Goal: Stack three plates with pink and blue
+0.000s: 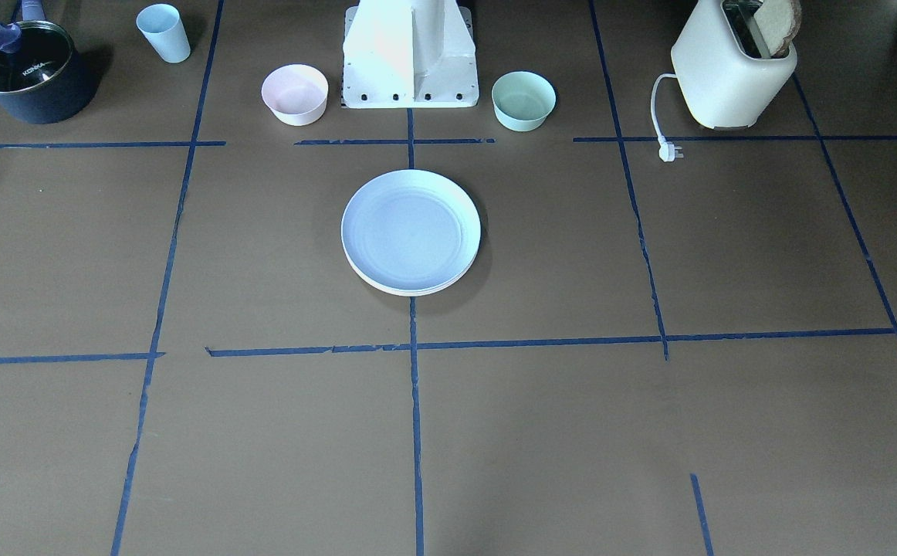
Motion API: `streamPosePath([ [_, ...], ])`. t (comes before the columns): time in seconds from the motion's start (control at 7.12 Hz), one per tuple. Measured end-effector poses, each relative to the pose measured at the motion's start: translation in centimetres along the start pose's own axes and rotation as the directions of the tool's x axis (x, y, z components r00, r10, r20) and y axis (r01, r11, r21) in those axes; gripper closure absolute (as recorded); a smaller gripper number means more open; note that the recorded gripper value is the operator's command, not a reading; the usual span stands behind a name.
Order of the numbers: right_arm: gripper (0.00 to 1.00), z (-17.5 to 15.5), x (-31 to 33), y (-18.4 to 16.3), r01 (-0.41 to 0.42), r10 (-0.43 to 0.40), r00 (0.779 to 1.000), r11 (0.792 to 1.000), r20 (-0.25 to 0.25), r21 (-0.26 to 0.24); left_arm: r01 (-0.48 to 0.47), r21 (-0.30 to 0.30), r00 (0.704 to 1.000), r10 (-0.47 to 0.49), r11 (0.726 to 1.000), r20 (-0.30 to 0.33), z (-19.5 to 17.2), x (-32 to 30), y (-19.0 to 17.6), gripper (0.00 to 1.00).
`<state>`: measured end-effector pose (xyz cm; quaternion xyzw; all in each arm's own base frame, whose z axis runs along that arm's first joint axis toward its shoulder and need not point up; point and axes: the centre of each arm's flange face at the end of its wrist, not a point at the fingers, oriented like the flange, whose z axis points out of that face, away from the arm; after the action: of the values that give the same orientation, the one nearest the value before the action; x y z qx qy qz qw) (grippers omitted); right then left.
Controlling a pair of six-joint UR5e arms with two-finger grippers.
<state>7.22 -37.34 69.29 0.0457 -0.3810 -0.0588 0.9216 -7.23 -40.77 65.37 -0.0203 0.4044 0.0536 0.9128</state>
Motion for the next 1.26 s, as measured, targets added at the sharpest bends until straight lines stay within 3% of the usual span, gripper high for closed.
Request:
streamPosePath([
  [1.26,0.00,-0.37,-0.36,-0.27,0.010,-0.010,1.000,1.000,-0.003,0.007,0.003,-0.002,1.000,-0.003,1.000,0.001,0.08,-0.09,0.07,0.00],
])
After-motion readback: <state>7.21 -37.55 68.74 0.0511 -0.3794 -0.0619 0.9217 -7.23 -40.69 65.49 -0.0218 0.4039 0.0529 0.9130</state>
